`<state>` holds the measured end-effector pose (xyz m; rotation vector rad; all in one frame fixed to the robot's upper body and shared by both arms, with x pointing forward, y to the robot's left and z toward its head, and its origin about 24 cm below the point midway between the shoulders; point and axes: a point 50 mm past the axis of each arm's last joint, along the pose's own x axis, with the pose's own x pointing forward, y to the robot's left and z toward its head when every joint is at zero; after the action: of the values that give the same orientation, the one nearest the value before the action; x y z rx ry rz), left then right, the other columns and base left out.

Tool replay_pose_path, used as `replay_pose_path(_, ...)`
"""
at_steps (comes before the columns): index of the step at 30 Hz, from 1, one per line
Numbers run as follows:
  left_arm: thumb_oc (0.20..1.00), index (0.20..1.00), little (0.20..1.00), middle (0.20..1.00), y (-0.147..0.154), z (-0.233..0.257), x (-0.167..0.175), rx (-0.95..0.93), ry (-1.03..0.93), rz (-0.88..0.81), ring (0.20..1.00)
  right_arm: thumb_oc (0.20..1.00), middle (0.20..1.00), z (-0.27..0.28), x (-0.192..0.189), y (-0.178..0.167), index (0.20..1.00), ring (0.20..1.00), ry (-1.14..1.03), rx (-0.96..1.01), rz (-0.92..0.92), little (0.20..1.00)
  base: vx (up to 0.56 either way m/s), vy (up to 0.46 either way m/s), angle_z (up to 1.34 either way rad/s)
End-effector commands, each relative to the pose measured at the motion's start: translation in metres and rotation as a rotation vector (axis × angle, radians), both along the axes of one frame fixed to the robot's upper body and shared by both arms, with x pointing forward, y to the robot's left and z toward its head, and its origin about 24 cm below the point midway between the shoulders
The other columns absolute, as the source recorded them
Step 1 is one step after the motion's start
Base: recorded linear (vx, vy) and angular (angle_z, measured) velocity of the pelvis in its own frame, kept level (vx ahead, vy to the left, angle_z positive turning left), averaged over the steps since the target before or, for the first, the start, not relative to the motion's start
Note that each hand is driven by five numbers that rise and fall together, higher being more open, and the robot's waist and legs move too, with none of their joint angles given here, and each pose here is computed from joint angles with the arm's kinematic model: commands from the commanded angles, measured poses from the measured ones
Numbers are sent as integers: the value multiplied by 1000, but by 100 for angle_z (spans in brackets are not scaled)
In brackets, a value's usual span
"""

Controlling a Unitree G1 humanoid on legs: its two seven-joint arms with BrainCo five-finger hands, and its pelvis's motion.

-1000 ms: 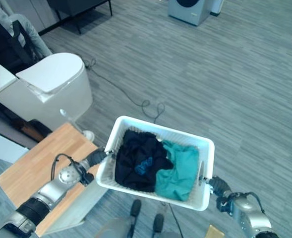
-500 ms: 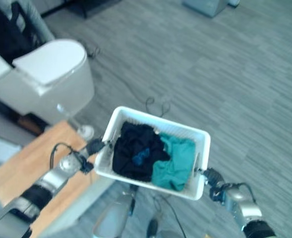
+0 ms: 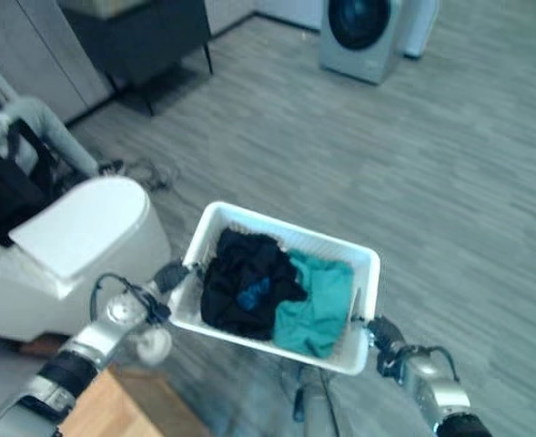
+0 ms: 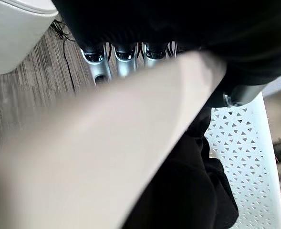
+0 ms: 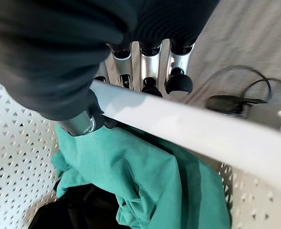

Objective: Grab the laundry basket,head to the washer,open it,put in the laundry and shut it.

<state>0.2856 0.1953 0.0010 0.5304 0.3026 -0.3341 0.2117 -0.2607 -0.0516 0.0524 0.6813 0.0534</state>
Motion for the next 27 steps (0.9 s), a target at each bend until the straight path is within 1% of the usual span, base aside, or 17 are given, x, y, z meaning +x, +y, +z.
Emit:
replay_pose_path(1, 200, 200, 200, 200, 40, 51, 18, 33, -196, 88, 200, 200, 200, 51, 37, 0, 200, 200, -289, 103, 20, 200, 408, -314, 33)
replay_pose_path(5, 200, 200, 200, 200, 37, 42, 13, -5, -163, 96, 200, 200, 200, 51, 35, -4, 200, 200, -283, 95, 18, 200, 402, -405, 32)
replay_pose_path(9, 200, 200, 200, 200, 36, 48, 15, -7, -168, 89, 200, 200, 200, 55, 34, -14, 200, 200, -305, 95, -47, 200, 260, -467, -6)
replay_pose_path(10, 200, 200, 200, 200, 33, 53, 20, -11, -180, 84, 200, 200, 200, 58, 34, -22, 200, 200, -309, 66, -84, 200, 273, -342, -4)
replay_pose_path(11, 200, 200, 200, 200, 33, 53, 20, -11, -181, 83, 200, 200, 200, 58, 34, -22, 200, 200, -309, 67, -84, 200, 160, -181, -1)
replay_pose_path(15, 200, 200, 200, 200, 36, 59, 23, -4, -201, 90, 200, 200, 200, 61, 39, -16, 200, 200, -324, 67, -58, 200, 344, -32, -18)
replay_pose_path(19, 200, 200, 200, 200, 34, 60, 26, -5, -210, 91, 200, 200, 200, 59, 43, -15, 200, 200, -335, 45, -58, 200, 540, 25, -37)
replay_pose_path(22, 200, 200, 200, 200, 35, 57, 26, -3, -202, 96, 200, 200, 200, 56, 45, -6, 200, 200, -337, 59, -47, 200, 427, 69, -15)
replay_pose_path(27, 200, 200, 200, 200, 46, 51, 21, 19, -175, 122, 200, 200, 200, 43, 39, 1, 200, 200, -295, 85, -54, 200, 534, 162, -46)
